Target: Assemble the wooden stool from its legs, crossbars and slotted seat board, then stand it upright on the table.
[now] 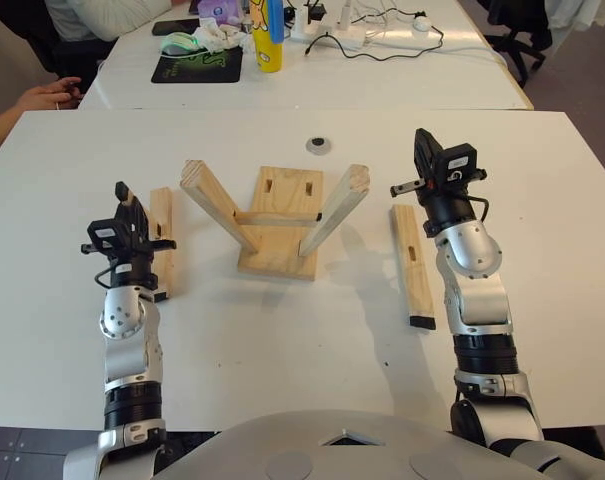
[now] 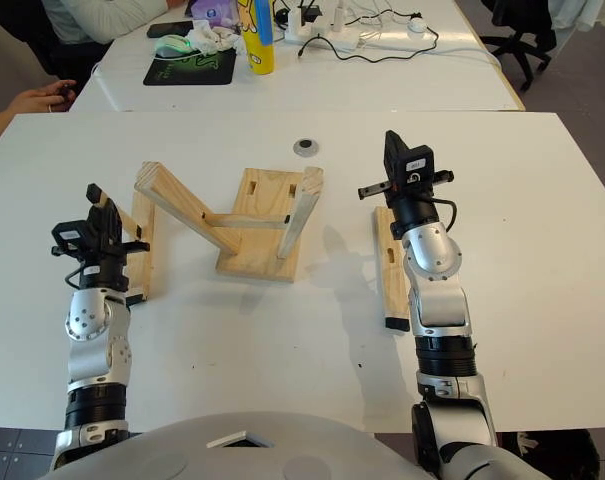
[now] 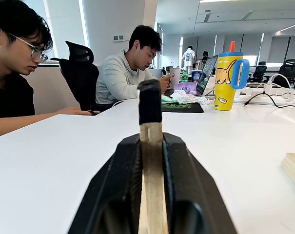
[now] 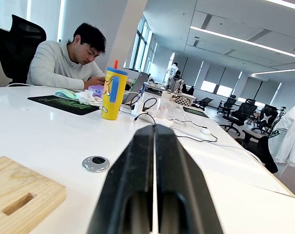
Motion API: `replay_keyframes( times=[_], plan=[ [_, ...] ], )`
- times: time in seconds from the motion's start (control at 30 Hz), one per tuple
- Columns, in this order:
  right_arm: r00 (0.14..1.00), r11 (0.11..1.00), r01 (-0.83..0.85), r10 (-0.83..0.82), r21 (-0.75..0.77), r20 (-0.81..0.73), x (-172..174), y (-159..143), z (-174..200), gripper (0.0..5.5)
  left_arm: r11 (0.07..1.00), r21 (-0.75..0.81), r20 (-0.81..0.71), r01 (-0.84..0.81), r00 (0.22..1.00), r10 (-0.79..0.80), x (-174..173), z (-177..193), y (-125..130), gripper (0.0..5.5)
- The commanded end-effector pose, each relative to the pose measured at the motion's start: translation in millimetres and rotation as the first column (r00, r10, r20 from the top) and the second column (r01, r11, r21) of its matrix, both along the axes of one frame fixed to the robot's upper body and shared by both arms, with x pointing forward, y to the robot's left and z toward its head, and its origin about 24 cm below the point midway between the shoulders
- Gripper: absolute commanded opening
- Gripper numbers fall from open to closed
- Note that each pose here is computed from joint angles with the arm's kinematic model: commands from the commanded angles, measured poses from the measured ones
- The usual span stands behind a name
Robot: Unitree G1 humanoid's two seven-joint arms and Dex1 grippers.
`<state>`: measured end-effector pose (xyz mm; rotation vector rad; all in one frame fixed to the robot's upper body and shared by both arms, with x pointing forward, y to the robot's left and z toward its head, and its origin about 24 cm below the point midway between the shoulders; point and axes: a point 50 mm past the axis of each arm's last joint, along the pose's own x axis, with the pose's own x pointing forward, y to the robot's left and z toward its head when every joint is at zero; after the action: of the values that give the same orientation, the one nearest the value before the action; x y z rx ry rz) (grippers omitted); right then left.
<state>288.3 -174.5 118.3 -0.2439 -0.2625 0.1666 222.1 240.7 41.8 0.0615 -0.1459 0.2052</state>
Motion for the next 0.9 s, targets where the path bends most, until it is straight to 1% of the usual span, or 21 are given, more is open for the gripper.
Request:
replay_keyframes(
  times=[0.03,0.1,0.17,0.33,0.47,0.5,0.63,0.67,0.73,0.8,0.9],
  plan=[
    [1.000,1.000,0.011,-0.011,-0.006,0.017,3,-3,4,0.00,0.996,-0.051,-0.279,-0.066,0.959,0.050,-42,-58,-4,0.43],
    [1.000,1.000,0.010,-0.010,-0.009,0.016,2,-4,5,0.00,0.997,-0.059,-0.317,-0.057,0.948,0.036,-45,-67,-6,0.43],
    [1.000,1.000,0.007,-0.007,-0.010,0.016,3,-3,5,0.00,0.996,-0.071,-0.321,-0.047,0.947,0.021,-39,-67,-5,0.43],
    [1.000,1.000,0.002,-0.002,-0.012,0.015,3,-3,5,0.00,0.996,-0.087,-0.253,-0.031,0.967,0.008,-14,-43,3,0.43],
    [1.000,1.000,0.007,-0.007,-0.012,0.012,2,-4,3,0.00,0.998,-0.061,-0.196,-0.014,0.981,0.002,-7,-23,7,0.43],
    [1.000,1.000,0.008,-0.008,-0.013,0.012,2,-4,2,0.00,0.999,-0.051,-0.186,-0.014,0.982,0.004,-7,-21,7,0.79],
    [1.000,1.000,0.014,-0.013,-0.010,0.010,0,-3,1,0.00,1.000,-0.031,-0.177,-0.007,0.984,0.002,-8,-15,5,1.31],
    [1.000,1.000,0.013,-0.013,-0.010,0.010,1,-3,1,0.00,1.000,-0.021,-0.173,-0.012,0.985,0.008,-9,-13,5,1.43],
    [1.000,1.000,0.016,-0.016,-0.009,0.011,0,-3,0,0.00,1.000,0.001,-0.157,-0.015,0.987,0.015,-11,-8,5,1.46],
    [1.000,1.000,0.020,-0.020,-0.009,0.010,-1,-4,0,0.00,0.999,0.035,-0.090,-0.036,0.995,0.039,-12,5,6,1.46],
    [1.000,1.000,0.019,-0.019,-0.010,0.009,-1,-4,0,0.00,0.991,0.102,0.068,-0.082,0.995,0.075,-13,43,7,1.46]
  ],
)
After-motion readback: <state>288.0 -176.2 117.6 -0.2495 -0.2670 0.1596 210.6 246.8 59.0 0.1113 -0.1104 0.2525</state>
